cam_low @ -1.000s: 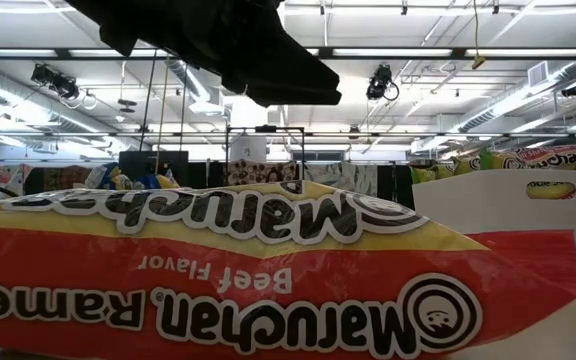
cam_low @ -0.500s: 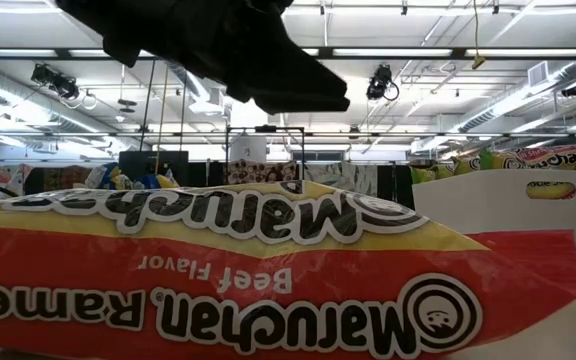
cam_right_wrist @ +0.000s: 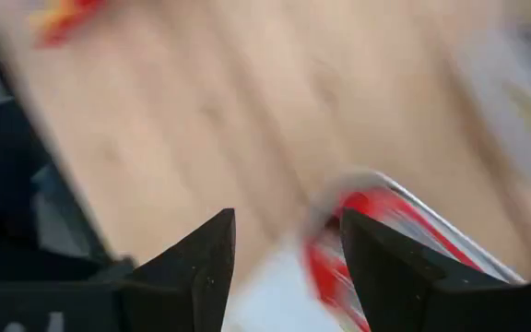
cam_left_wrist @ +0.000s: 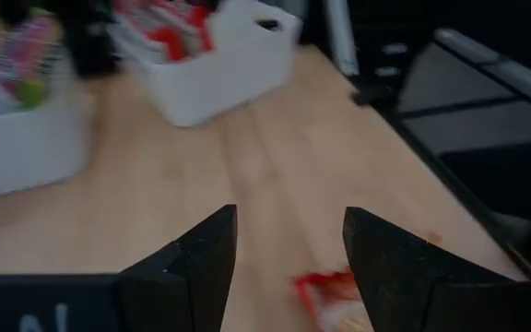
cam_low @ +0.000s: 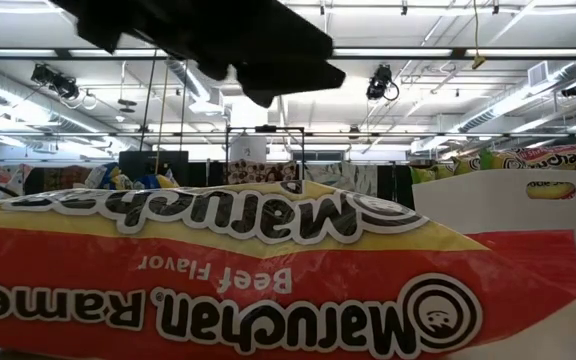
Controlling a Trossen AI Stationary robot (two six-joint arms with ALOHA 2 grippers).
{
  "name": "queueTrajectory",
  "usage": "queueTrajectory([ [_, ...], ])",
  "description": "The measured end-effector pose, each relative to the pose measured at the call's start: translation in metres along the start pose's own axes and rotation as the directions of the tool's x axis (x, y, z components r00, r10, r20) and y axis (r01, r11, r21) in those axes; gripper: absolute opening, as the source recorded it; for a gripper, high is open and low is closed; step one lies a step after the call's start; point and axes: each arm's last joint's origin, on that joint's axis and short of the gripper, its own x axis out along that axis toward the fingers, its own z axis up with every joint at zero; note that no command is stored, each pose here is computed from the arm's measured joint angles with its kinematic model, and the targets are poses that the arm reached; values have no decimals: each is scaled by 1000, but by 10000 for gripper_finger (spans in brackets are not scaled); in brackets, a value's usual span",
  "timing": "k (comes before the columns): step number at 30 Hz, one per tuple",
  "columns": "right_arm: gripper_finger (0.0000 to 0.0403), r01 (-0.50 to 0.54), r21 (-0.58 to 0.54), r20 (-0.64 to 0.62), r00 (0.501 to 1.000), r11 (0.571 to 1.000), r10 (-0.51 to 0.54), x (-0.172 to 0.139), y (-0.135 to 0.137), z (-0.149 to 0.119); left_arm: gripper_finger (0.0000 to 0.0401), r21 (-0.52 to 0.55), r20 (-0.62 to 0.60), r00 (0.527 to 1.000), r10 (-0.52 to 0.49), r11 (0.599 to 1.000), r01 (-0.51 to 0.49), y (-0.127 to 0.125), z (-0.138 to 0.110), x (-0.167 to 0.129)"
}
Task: Sort Maruchan noodles
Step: Put the red noodle pack into the bottom right white bin
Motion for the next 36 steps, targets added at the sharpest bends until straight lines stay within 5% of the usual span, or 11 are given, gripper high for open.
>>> queueTrajectory([
  [6, 201, -52, -192, 28, 998, 980, 58, 40, 46, 23, 203, 39, -138, 989, -58, 997, 64, -31, -13, -6],
  [10, 201, -29, -257, 15, 999, 966, 34, 62, 85, 36, 203, 54, -276, 961, -1, 998, 17, -39, -21, -18],
  [20, 201, -87, -133, -16, 996, 987, 86, 140, 160, 61, 203, 44, -532, 845, 54, 998, -36, -36, -60, -17],
  [29, 201, -20, 74, -35, 999, 997, 23, 179, 160, 82, 204, -29, -503, 859, -95, 995, 93, -71, -72, -9],
  [36, 201, 309, 139, 103, 940, 941, -324, 144, 117, 106, 204, -86, -283, 909, -306, 952, 293, -99, -53, -7],
])
